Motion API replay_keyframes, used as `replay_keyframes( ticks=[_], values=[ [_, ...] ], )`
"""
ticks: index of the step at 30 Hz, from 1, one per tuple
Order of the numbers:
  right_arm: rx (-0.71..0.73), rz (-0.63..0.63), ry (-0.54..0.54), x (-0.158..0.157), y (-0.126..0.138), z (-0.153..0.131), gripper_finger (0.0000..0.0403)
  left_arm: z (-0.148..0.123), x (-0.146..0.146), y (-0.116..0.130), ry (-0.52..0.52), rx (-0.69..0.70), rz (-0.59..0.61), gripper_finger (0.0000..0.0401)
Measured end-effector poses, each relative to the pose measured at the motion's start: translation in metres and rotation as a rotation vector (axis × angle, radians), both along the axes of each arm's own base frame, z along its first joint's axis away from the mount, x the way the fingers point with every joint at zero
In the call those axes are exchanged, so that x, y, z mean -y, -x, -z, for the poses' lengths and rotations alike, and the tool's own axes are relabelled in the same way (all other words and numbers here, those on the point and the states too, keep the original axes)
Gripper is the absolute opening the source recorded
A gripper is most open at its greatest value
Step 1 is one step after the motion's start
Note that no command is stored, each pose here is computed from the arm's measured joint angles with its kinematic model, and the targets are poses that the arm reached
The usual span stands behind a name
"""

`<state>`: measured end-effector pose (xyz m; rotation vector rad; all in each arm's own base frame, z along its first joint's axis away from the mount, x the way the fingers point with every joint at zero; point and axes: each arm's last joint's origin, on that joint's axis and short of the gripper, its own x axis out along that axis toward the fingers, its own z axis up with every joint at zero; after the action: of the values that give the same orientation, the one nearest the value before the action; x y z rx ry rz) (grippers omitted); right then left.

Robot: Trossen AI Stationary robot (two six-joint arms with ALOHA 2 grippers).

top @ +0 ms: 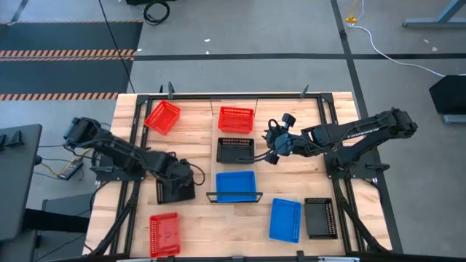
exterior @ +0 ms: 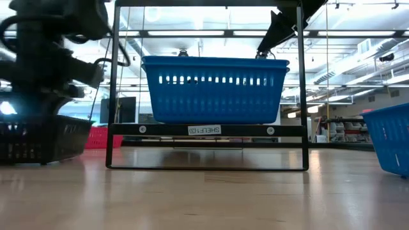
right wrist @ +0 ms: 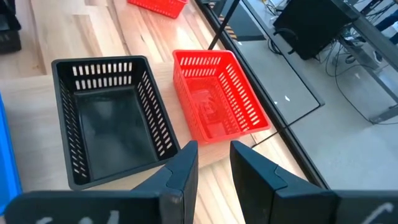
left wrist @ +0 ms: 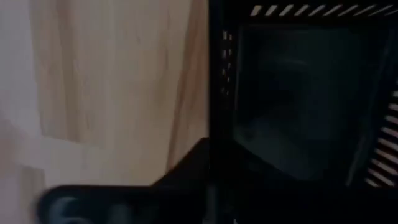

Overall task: Stack baskets on shelf by color
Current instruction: Stack the left black bin on top of the black bin on the shelf

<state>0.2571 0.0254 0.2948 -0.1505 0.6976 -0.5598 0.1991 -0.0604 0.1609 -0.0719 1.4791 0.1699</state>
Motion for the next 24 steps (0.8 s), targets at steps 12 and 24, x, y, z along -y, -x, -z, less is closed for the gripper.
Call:
replay_keyframes(
  ticks=[12,24],
  values=[
    [-0.002,-0.007,-0.007,0.0,0.0,0.0,0.01,-0.034,-0.044,-0.022,-0.035,-0.007,0.018,0.0007],
    [-0.015,-0.023,0.006,0.0,0.0,0.0,0.01,-0.126,-0.098,-0.041,-0.128,0.075,0.059,0.0006]
  ],
)
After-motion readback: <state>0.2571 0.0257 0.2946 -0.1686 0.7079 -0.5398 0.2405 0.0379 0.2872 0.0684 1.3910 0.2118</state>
